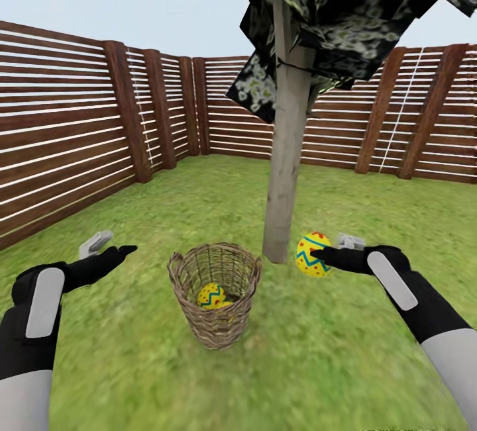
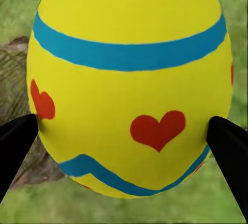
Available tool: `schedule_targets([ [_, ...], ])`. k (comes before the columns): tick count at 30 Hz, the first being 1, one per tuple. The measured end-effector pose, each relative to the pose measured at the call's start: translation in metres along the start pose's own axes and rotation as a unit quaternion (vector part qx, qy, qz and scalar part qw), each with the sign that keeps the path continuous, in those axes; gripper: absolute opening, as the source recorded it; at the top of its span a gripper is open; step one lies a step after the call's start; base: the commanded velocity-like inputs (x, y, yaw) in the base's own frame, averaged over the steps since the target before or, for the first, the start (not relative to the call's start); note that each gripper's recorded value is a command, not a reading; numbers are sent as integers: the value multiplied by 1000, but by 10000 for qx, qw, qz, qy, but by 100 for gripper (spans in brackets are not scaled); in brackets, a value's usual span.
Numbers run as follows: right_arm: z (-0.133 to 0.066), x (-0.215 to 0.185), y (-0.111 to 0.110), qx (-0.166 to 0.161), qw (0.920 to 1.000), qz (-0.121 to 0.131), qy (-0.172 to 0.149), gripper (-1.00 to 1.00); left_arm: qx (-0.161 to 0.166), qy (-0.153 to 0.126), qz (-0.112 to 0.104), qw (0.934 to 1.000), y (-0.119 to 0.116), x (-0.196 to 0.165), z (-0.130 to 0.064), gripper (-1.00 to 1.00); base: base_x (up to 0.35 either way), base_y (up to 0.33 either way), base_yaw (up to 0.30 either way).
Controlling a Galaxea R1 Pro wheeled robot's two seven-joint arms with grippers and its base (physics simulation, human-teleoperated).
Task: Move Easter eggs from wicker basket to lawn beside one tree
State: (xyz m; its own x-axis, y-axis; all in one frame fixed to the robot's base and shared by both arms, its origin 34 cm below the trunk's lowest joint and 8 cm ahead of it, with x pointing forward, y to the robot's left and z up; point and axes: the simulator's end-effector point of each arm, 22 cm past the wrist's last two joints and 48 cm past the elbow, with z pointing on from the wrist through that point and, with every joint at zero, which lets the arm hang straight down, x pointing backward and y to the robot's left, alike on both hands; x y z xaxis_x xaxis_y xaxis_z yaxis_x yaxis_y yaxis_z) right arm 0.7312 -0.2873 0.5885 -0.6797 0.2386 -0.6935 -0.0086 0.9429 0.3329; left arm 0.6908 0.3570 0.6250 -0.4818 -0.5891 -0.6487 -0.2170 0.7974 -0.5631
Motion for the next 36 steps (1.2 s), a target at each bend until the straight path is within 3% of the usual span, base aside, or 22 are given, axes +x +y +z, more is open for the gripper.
schedule_targets([
  [2,-1,-7,-28,541,9983,-200,-116,-100,159,-13,-88,9998,-7,-8,-5,100,0,0,-200],
  [4,-1,-15,-70,1329,9894,-489,-334,-100,360,2,-208,9991,-18,-13,-8,100,0,0,-77],
  [6,1,-24,-110,2078,9714,-861,-758,-100,458,29,-236,9987,-25,-14,-9,100,0,0,-13],
  [9,37,21,-118,2525,9554,-1300,-808,-100,763,93,-398,9962,-39,-11,-10,100,0,0,-2],
  [11,51,47,-117,2576,9540,-1389,-651,-100,1034,109,-564,9930,-49,-13,-13,100,0,0,0],
  [14,63,57,-94,2449,9554,-1488,-718,-100,1272,99,-696,9894,-55,-20,-19,100,0,0,0],
  [17,85,92,-73,2462,9552,-1617,-278,-100,1461,112,-815,9859,-62,-22,-22,100,0,0,0],
  [21,88,71,-81,2651,9508,-1581,-266,-100,1496,124,-842,9851,-64,-21,-22,100,0,0,0],
  [25,96,83,-75,2601,9529,-1546,-218,-100,1481,138,-840,9853,-60,-11,-18,100,0,0,0],
  [31,98,115,-99,2740,9475,-1649,31,-100,1484,175,-879,9849,-52,3,-12,100,82,0,0],
  [36,108,123,-95,2663,9495,-1658,89,-100,1325,380,-1042,9850,-34,18,4,100,314,53,0],
])
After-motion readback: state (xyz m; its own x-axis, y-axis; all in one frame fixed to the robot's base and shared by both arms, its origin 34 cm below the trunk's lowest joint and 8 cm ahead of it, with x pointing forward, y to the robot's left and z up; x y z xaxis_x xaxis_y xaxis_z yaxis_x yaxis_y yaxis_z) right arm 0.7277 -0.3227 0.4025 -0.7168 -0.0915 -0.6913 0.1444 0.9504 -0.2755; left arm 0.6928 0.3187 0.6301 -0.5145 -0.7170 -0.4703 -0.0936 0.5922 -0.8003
